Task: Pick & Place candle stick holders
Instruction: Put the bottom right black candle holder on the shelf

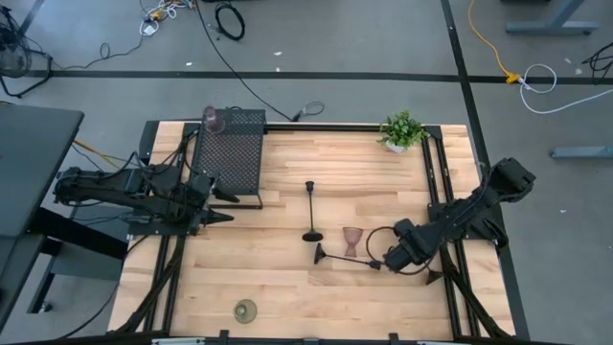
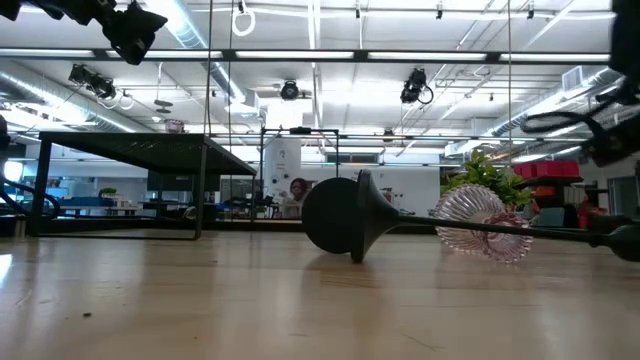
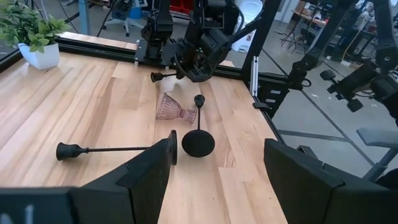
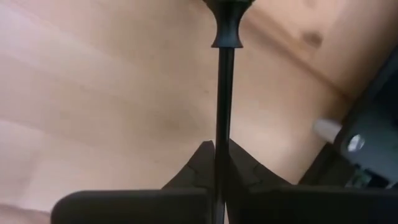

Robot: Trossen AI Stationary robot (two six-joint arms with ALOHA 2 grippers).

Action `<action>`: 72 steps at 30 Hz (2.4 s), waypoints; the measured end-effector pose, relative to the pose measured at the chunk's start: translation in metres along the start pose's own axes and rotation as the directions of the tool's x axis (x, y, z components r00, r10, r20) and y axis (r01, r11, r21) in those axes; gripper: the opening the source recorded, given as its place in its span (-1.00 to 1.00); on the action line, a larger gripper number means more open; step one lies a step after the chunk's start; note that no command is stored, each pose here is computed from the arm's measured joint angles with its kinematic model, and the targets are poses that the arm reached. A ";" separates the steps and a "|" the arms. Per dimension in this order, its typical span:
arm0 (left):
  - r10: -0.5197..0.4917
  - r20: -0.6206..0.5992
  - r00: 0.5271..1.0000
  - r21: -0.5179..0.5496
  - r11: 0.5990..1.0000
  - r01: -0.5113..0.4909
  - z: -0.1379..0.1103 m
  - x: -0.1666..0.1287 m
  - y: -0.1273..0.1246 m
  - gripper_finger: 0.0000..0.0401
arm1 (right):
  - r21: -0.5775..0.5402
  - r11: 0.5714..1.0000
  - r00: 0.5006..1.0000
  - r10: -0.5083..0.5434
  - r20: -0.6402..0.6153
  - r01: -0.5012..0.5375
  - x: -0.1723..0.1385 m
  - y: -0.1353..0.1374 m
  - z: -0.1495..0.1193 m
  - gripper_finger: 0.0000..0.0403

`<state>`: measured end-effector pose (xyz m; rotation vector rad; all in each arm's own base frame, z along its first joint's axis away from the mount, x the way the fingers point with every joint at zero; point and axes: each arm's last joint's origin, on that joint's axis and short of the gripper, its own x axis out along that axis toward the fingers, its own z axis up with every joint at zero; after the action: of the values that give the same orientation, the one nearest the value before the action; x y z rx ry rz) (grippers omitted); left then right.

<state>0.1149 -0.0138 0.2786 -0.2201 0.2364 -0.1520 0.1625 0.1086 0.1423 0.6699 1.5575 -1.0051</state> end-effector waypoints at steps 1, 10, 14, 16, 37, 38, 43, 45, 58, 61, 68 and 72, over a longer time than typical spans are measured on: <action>0.003 0.001 1.000 0.000 1.000 -0.003 0.000 0.000 0.000 0.29 | -0.010 1.000 1.000 0.003 0.014 -0.003 -0.005 0.002 0.003 -0.97; 0.006 0.001 1.000 0.001 1.000 -0.006 0.000 0.000 0.000 0.29 | -0.144 0.986 0.946 0.122 0.301 -0.081 -0.070 0.024 0.032 -0.98; 0.013 0.003 1.000 0.000 1.000 -0.013 0.000 0.000 0.000 0.29 | -0.214 0.971 0.884 0.194 0.426 -0.110 -0.099 0.032 0.049 -0.98; 0.014 0.005 1.000 0.000 1.000 -0.014 0.000 0.000 0.000 0.29 | -0.242 0.963 0.846 0.227 0.482 -0.120 -0.112 0.035 0.058 -0.98; 0.021 0.052 0.998 0.003 1.000 -0.022 0.005 0.000 0.000 0.29 | -0.580 0.774 0.205 0.629 0.750 -0.253 -0.194 0.060 0.174 -0.99; 0.019 0.061 0.998 0.003 1.000 -0.020 0.005 0.000 0.000 0.29 | -0.597 0.761 0.157 0.641 0.751 -0.252 -0.198 0.060 0.179 -0.99; 0.017 0.073 0.997 0.015 1.000 -0.018 0.007 0.000 -0.001 0.29 | -0.628 0.744 -0.067 0.632 0.772 -0.229 -0.211 0.061 0.205 -0.99; 0.017 0.073 0.997 0.015 1.000 -0.018 0.007 0.000 -0.001 0.29 | -0.653 0.722 -0.138 0.640 0.756 -0.228 -0.210 0.063 0.219 -0.99; 0.060 0.091 0.994 0.033 0.997 -0.063 0.008 0.000 0.001 0.29 | -0.761 0.585 -0.438 0.627 0.644 -0.280 -0.178 0.093 0.315 -0.99; 0.077 0.094 0.993 0.035 0.996 -0.080 0.008 0.000 0.001 0.29 | -0.779 0.563 -0.457 0.636 0.621 -0.276 -0.182 0.107 0.331 -0.99; 0.103 0.103 0.989 0.029 0.994 -0.106 0.008 0.000 0.002 0.29 | -0.758 0.606 -0.411 0.644 0.645 -0.240 -0.195 0.131 0.361 -0.99; 0.099 0.104 0.990 0.030 0.994 -0.102 0.008 0.000 0.002 0.29 | -0.726 0.645 -0.395 0.618 0.680 -0.239 -0.188 0.127 0.382 -0.99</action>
<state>0.1167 -0.0105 0.2861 -0.1804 0.1427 -0.0446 0.4982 -0.1458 0.2827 0.0654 -0.2230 -0.2574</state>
